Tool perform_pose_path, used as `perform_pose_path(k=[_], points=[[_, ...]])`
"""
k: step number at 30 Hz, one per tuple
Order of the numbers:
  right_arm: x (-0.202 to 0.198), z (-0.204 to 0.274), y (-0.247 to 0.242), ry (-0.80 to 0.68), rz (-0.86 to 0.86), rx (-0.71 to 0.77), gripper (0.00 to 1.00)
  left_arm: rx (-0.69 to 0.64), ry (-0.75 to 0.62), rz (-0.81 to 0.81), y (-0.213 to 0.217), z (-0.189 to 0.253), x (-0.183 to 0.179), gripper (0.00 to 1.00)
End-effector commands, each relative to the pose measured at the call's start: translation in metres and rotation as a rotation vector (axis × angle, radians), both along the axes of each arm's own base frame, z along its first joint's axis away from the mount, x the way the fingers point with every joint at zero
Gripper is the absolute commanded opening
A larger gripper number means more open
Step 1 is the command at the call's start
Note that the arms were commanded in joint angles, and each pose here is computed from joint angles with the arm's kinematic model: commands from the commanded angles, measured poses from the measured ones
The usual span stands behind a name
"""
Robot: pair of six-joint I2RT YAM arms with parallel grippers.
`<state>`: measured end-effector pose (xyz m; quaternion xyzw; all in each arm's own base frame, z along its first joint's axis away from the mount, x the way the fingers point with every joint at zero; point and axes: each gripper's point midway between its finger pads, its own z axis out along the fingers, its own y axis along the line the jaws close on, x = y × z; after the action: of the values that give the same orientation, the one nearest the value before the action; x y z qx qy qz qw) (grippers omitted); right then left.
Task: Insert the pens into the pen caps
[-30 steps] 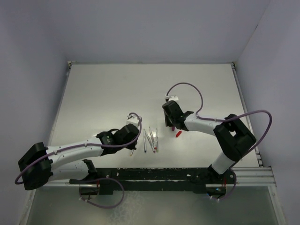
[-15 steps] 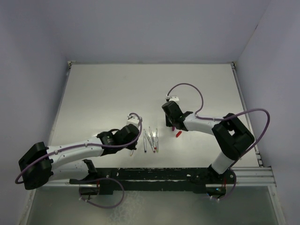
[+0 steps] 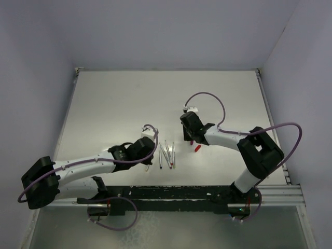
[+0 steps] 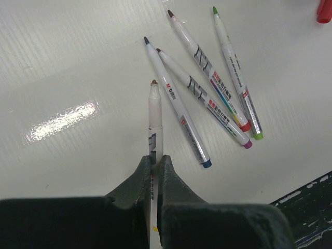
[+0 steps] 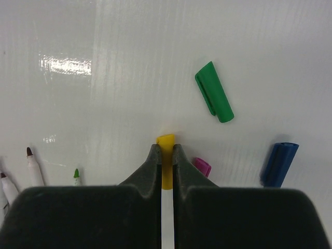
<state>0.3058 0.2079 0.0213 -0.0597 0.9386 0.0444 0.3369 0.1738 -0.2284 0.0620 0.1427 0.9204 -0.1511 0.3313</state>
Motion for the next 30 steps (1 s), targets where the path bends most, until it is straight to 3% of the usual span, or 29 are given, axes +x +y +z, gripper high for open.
perform_pose_path(k=[1,8,16,23,30], points=[[0.007,0.05,0.013,-0.08,0.057,0.067,0.0,-0.05,-0.069,-0.017,-0.012,0.019,0.01,0.0],[0.009,0.121,0.018,-0.269,0.089,0.207,0.0,-0.099,-0.124,-0.06,-0.027,0.038,0.017,0.0],[-0.005,0.194,0.016,-0.57,0.123,0.471,0.0,-0.337,-0.235,-0.24,-0.08,0.081,0.009,0.0],[-0.016,0.209,0.004,-0.672,0.11,0.543,0.0,-0.469,-0.305,-0.352,-0.118,0.108,-0.004,0.0],[-0.024,0.226,-0.01,-0.749,0.077,0.58,0.0,-0.477,-0.304,-0.41,-0.142,0.107,-0.015,0.0]])
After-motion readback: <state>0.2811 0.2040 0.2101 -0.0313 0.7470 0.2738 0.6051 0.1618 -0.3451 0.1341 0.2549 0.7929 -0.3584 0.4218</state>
